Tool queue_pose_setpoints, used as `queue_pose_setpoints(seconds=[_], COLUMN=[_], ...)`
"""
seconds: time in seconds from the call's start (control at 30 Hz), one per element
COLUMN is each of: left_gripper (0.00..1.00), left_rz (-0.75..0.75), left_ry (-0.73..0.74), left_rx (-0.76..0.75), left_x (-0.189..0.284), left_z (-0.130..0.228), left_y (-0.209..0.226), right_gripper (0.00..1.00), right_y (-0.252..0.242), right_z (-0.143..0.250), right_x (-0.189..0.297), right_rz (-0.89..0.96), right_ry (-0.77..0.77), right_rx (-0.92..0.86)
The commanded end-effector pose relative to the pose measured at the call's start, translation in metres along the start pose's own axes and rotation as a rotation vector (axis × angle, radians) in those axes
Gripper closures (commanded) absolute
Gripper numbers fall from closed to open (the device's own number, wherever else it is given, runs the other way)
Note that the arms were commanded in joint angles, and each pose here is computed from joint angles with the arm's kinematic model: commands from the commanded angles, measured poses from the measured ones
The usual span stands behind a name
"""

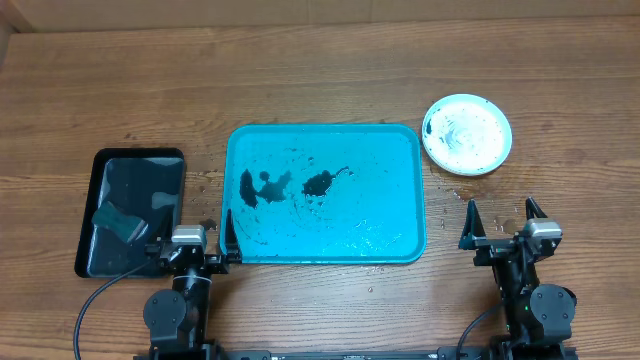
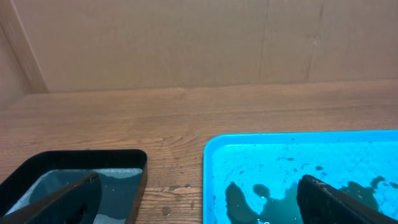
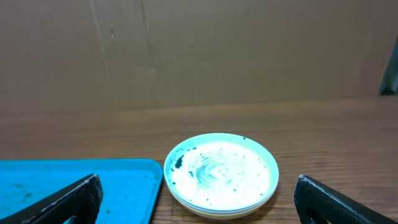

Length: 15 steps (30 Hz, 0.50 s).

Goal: Clean dirty plates on tray and stack at the side

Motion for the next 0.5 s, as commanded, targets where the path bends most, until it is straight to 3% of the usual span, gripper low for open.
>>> queue_pose_setpoints(seconds=[0.0,0.47], left_gripper=[0.0,0.0], left_rz=[-0.004,-0.004], left_ry=[-0.007,-0.007], left_rx=[0.009,0.009], left_x=[0.0003,0.0003], left_z=[0.0002,0.0002], left_y=[-0.0001,-0.0001], right_gripper=[0.0,0.0], right_y=[0.0002,0.0017], right_z=[0.0025,0.0026], right_x=[-0.0001,-0.0001], right_rz=[0.001,-0.01], right_ry=[-0.001,-0.001], right_rx=[0.081,0.08])
Point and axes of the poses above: each gripper's point midway between its finger pads, its own x axis back along the fingers, its own y axis along the line the jaws close on, z = x × y, the point moved 4 cm from there along x, back along the fingers, and after that the axes turned 4 degrees about x, right-handed, at the moved point
